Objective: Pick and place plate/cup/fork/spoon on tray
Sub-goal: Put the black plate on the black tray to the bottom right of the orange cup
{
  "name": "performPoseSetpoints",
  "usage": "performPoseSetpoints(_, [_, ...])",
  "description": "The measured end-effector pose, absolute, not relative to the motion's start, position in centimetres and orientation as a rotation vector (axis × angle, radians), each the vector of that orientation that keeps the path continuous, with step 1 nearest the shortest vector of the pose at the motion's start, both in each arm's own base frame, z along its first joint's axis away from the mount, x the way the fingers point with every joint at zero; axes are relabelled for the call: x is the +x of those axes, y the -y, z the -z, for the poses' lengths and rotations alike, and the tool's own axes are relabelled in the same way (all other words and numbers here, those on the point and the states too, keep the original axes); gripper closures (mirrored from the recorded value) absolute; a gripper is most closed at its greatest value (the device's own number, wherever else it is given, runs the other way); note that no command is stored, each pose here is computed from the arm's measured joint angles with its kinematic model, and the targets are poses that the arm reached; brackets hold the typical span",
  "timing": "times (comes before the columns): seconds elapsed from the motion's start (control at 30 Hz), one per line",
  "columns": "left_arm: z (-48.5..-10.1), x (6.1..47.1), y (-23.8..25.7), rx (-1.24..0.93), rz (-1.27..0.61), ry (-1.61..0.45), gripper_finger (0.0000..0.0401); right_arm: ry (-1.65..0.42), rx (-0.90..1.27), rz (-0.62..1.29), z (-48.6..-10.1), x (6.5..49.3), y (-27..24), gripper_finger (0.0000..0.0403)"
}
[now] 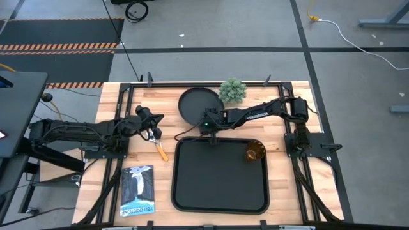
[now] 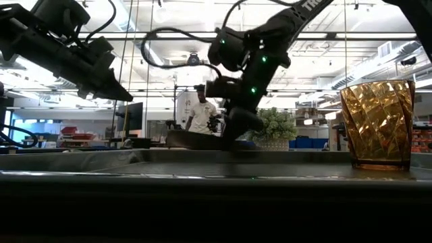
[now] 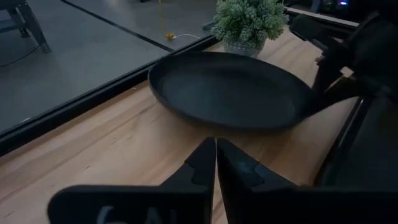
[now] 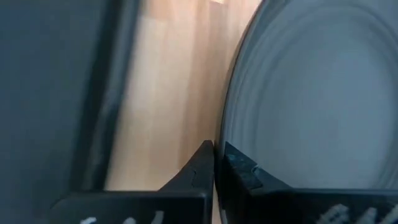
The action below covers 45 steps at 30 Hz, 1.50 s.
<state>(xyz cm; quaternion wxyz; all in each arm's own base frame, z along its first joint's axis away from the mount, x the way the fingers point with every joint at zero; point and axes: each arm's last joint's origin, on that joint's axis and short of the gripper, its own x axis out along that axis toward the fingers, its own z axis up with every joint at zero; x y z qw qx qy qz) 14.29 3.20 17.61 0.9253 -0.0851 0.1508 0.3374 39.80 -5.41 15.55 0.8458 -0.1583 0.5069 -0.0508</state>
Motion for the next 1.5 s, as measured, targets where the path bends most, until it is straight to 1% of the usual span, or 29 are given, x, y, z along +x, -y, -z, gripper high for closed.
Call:
performPoseSetpoints(0.3, [-17.6, 14.3, -3.2, -0.182, -0.681, -0.310, 0.0376, -1.048, -0.297, 0.018, -17.3, 40.8, 3.0, 0.0387])
performPoseSetpoints(0.5, [-17.6, 14.3, -3.2, -0.188, -0.681, -0.308, 0.0376, -1.050, -0.281, -0.021, -18.4, 41.3, -0.1, 0.0387])
performPoseSetpoints(0.87, [-17.6, 14.3, -3.2, -0.209, -0.684, -0.300, 0.0376, -1.069, -0.321, -0.116, -18.4, 40.4, -6.7, 0.0387])
performPoseSetpoints(1.03, [-17.6, 14.3, -3.2, -0.209, -0.684, -0.301, 0.0376, -1.083, -0.337, -0.156, -18.3, 39.8, -8.7, 0.0387])
performPoseSetpoints(1.4, [-17.6, 14.3, -3.2, -0.209, -0.684, -0.300, 0.0376, -1.122, -0.265, -0.156, -18.1, 38.5, -11.9, 0.0386])
performPoseSetpoints(1.5, [-17.6, 14.3, -3.2, -0.216, -0.685, -0.298, 0.0376, -1.161, -0.229, -0.156, -18.0, 37.8, -13.1, 0.0386])
